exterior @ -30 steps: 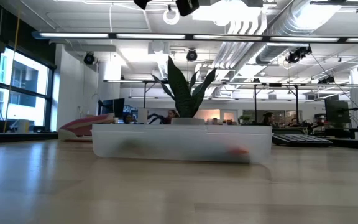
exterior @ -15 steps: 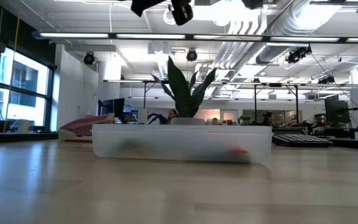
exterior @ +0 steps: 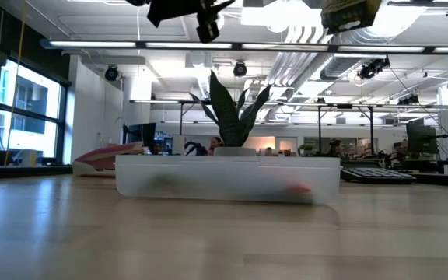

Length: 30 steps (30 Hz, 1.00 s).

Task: Pack school essentials
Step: Put the yellow crayon pack into the blue supply box

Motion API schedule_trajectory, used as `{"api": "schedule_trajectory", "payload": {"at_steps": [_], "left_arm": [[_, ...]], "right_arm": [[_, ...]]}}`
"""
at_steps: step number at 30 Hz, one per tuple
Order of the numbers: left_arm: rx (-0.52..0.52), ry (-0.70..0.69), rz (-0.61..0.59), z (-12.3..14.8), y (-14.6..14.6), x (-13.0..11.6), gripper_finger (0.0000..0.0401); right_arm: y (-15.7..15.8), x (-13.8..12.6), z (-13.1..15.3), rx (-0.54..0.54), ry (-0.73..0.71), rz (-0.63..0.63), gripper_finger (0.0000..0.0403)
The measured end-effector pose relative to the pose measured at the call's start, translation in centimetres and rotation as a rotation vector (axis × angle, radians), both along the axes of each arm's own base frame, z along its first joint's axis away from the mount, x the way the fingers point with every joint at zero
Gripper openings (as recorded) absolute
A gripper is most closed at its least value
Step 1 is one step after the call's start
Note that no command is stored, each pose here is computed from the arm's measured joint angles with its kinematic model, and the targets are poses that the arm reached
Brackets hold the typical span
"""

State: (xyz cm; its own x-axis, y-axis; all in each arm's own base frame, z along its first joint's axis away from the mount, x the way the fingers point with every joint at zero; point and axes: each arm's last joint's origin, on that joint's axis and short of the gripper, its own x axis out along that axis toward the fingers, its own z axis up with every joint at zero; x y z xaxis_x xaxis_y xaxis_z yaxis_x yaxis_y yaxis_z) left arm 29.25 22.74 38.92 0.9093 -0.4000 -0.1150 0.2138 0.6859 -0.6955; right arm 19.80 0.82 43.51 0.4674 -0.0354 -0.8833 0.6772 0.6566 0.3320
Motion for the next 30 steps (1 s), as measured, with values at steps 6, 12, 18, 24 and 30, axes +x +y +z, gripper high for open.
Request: {"api": "schedule_trajectory", "payload": {"at_steps": [6,12,18,24,30], "left_arm": [[0.105,0.001,0.098,1.6,-0.1,-3.1,0.0164],[0.216,0.034,0.176,3.1,-1.5,-5.9,0.0153],[0.304,0.089,0.225,3.8,-3.1,-7.9,0.0152],[0.332,0.111,0.192,3.9,-4.2,-8.5,0.0152],[0.336,0.149,0.156,2.6,-5.0,-7.5,0.0152]], "right_arm": [[0.5,1.9,-3.7,0.023,-0.002,-0.022,0.0071],[1.4,4.6,-7.7,0.136,-0.162,-0.043,0.0071],[2.4,6.8,-11.0,0.229,-0.342,-0.165,0.0071],[3.6,7.8,-14.0,0.31,-0.52,-0.323,0.0071],[5.2,9.3,-17.2,0.372,-0.692,-0.422,0.0071]]}}
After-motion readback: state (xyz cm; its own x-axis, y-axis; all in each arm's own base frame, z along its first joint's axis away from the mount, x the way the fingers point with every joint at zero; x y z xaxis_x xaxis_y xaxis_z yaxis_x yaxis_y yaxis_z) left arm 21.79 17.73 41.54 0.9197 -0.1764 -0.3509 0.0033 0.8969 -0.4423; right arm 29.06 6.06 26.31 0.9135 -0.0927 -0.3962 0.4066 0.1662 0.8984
